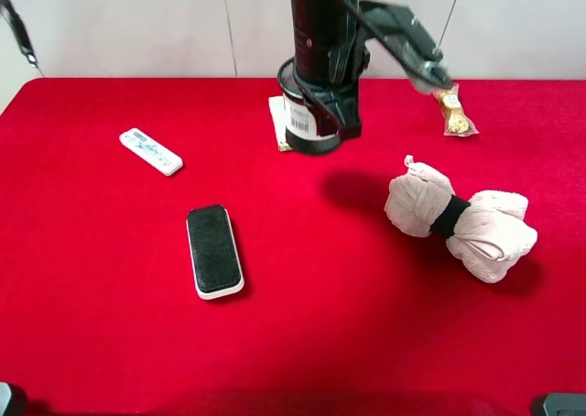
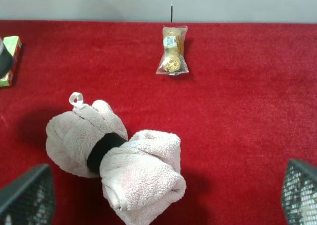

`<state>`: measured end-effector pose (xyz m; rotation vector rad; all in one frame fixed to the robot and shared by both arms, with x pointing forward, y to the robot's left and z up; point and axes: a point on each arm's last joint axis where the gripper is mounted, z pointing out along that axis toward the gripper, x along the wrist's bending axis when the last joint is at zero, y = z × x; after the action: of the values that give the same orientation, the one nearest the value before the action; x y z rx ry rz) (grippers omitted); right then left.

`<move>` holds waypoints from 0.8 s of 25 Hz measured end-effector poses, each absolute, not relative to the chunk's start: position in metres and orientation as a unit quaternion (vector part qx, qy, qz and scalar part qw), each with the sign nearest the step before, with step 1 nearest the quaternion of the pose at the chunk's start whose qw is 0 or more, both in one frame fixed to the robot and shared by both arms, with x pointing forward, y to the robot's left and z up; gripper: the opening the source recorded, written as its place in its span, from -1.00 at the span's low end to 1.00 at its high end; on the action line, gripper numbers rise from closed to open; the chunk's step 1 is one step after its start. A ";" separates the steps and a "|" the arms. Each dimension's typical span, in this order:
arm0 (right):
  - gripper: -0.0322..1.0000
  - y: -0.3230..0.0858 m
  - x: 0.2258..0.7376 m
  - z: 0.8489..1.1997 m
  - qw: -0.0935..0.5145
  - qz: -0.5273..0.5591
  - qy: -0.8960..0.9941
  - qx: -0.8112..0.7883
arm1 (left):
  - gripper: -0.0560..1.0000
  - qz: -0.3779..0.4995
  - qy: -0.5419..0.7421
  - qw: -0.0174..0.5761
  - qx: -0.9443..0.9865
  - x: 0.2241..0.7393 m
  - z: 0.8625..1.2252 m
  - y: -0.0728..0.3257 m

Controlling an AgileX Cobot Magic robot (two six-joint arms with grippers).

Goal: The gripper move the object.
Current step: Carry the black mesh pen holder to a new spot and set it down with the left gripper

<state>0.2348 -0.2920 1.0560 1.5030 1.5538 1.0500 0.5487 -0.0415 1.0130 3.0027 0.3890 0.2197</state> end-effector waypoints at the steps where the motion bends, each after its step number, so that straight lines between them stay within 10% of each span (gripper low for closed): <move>1: 0.41 -0.292 0.235 1.056 0.361 0.407 0.603 0.583 | -0.77 0.076 0.136 0.060 0.986 0.547 1.020 -0.040; 20: 0.41 -0.292 0.235 1.056 0.361 0.407 0.603 0.583 | -0.77 0.071 0.266 0.059 0.959 0.490 1.059 -0.001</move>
<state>0.2348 -0.2920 1.0560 1.5030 1.5538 1.0500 0.4899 -0.0009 1.0593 2.9064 0.8069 0.2165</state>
